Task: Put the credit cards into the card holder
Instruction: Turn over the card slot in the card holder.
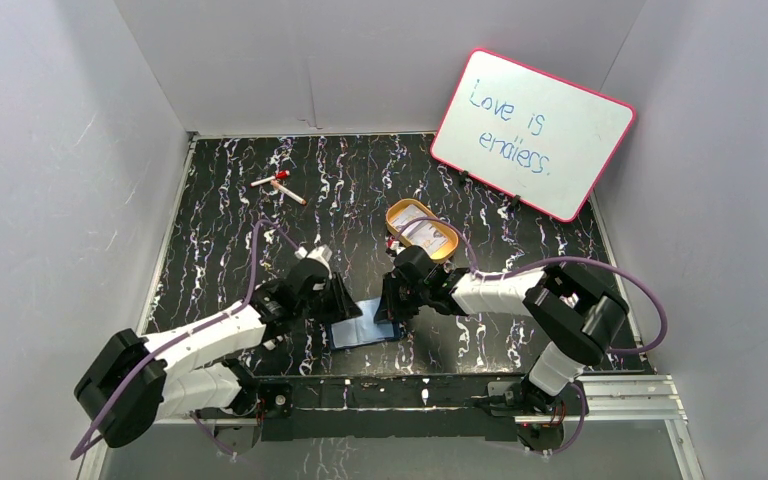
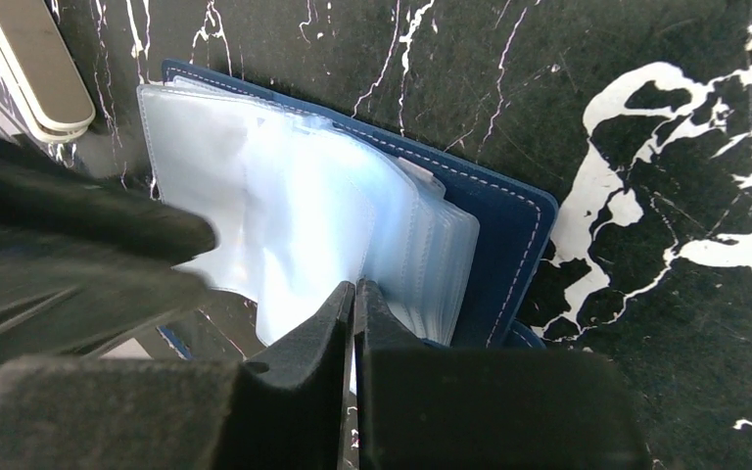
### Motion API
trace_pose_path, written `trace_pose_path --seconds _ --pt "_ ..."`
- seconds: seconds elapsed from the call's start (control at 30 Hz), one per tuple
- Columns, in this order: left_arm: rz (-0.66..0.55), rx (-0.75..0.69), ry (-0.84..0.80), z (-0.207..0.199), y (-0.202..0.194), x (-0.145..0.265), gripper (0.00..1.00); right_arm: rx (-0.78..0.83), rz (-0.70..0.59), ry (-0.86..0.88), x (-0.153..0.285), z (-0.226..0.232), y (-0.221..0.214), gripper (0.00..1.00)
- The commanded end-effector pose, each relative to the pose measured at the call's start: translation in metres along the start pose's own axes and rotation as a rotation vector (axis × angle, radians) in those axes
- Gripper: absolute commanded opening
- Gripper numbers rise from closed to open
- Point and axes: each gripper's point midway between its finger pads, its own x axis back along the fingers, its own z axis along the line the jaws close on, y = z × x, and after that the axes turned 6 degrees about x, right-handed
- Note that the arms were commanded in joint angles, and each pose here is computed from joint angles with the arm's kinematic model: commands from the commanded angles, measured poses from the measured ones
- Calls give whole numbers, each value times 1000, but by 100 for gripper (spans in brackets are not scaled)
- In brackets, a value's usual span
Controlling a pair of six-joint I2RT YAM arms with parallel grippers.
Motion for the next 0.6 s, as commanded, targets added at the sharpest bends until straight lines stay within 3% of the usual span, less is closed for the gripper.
trace_pose_path --seconds 0.0,0.3,0.57 --pt "21 26 69 32 -15 -6 22 16 4 -93 6 -16 -5 15" --pt "-1 21 120 53 -18 -13 20 47 -47 -126 37 -9 9 26" --pt "-9 10 114 51 -16 -13 20 153 -154 52 69 51 49 34"
